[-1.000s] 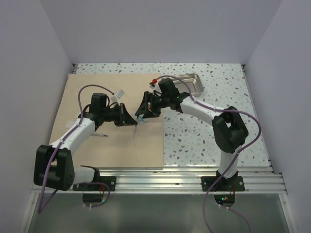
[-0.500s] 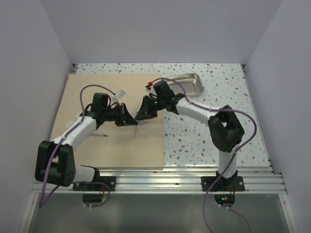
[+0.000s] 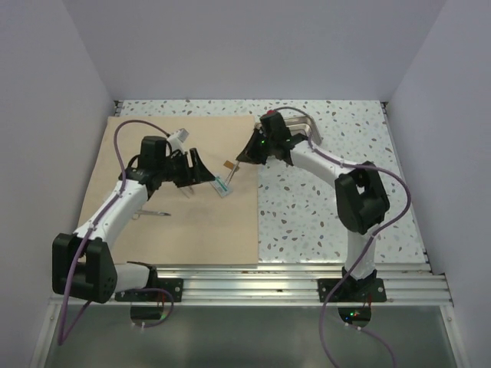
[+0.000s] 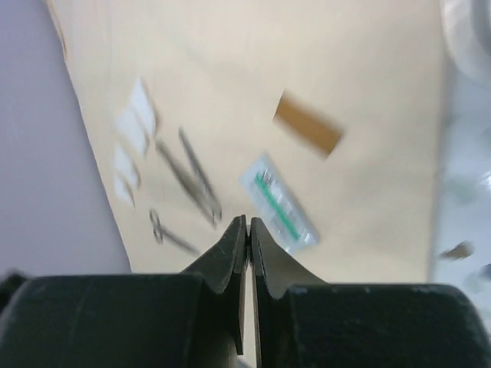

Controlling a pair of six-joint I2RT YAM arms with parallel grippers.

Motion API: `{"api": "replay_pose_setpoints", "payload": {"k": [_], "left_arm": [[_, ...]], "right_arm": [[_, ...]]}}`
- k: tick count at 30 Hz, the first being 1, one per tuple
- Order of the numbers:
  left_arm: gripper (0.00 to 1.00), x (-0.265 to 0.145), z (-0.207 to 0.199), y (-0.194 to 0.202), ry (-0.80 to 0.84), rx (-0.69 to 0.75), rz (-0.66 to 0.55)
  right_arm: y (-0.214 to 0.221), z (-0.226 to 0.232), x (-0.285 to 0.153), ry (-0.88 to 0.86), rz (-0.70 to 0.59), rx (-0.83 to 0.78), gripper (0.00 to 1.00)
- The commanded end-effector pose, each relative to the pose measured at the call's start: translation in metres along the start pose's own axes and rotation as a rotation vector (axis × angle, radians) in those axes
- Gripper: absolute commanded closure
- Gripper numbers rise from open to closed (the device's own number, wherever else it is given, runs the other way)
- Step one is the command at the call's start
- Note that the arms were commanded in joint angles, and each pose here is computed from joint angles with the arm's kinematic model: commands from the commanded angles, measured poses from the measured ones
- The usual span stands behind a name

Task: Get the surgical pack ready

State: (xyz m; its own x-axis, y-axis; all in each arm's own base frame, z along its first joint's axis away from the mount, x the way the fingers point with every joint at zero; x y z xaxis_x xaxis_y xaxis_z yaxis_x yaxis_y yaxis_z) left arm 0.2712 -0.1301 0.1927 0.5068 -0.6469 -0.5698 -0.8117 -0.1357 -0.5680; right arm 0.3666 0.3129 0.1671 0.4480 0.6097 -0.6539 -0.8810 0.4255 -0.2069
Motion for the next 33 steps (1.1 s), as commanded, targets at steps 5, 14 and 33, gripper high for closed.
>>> {"api": "replay_pose_setpoints", "payload": {"k": [5,14,33], "left_arm": [[0.36,-0.009,0.033,-0.008,-0.295,-0.071,-0.077],[0.37,-0.017,0.059,-0.018,-0.462,-0.132,-0.093],[0.43,0.024,0.132,-0.028,-0.745,-0.474,0.032]], "right_arm": [[-0.167,-0.049,-0.012,0.120,-0.461,0.273,1.00],[-0.233,-0.095,0.000,0.110,-0.560,0.402,1.00],[-0.241,-0.083,-0.032,0.218,-0.505,0.166,0.46]]}}
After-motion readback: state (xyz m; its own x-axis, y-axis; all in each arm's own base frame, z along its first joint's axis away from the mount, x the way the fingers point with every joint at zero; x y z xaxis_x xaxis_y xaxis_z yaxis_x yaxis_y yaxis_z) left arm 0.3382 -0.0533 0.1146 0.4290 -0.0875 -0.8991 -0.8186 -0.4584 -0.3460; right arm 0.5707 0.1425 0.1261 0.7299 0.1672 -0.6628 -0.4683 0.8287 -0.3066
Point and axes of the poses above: each gripper's point midway between its finger pads, its own x axis out along the fingers, its own z axis along the line the jaws close on, y = z × x, the point moved 6 cm from there along -x, back along the fingers, and after that the axes turned 6 degrees about x, right-handed, at the moved point
